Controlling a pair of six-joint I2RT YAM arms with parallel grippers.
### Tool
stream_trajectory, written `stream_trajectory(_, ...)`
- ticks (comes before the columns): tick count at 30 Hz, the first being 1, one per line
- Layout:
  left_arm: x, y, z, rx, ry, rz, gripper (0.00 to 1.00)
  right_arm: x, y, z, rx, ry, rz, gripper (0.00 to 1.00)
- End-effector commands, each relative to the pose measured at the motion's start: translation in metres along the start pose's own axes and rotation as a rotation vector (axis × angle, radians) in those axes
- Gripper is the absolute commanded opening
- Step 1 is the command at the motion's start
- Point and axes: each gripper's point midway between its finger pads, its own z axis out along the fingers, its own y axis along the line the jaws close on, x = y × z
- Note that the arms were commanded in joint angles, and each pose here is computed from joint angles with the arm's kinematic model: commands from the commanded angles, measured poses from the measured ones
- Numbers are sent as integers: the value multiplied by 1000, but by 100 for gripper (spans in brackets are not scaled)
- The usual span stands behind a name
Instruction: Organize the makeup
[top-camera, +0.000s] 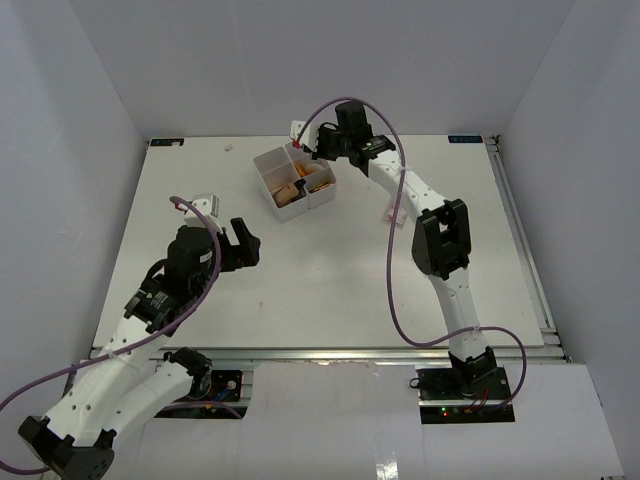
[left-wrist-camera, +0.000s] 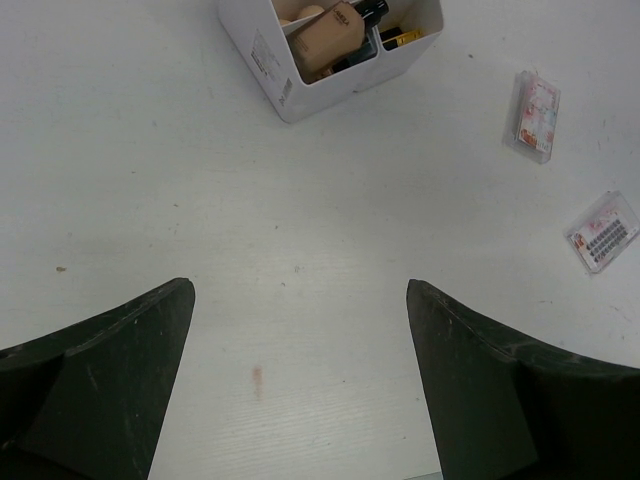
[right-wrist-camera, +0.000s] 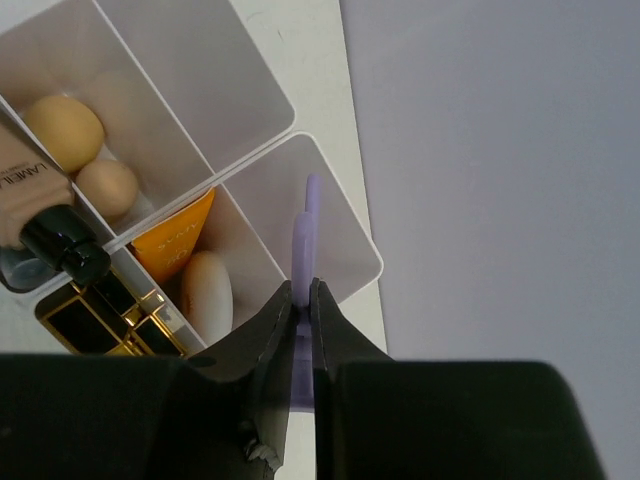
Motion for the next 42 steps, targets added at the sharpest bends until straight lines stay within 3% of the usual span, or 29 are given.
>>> stream_trajectory(1, 3, 5, -2, -13, -4, -11, 98, -12, -22, 11, 72, -7, -188, 14)
stream_trajectory(11, 9, 6, 0, -13, 3, -21, 98, 9, -17, 27, 69, 55, -349, 16)
stream_trajectory(27, 13, 6, 1, -7, 2, -27, 98, 5, 8, 52, 5, 81, -633, 23)
stream_trajectory(34, 14, 5, 1, 1, 3, -29, 98, 6, 7, 58, 19, 88, -659, 25)
stream_trajectory(37, 14, 5, 1, 3, 3, -30, 98, 8, 6, 59, 30, 94, -657, 28)
stream_trajectory(42, 14, 4, 0, 8, 4, -34, 98, 3, -1, 57, 66, 93, -634, 44)
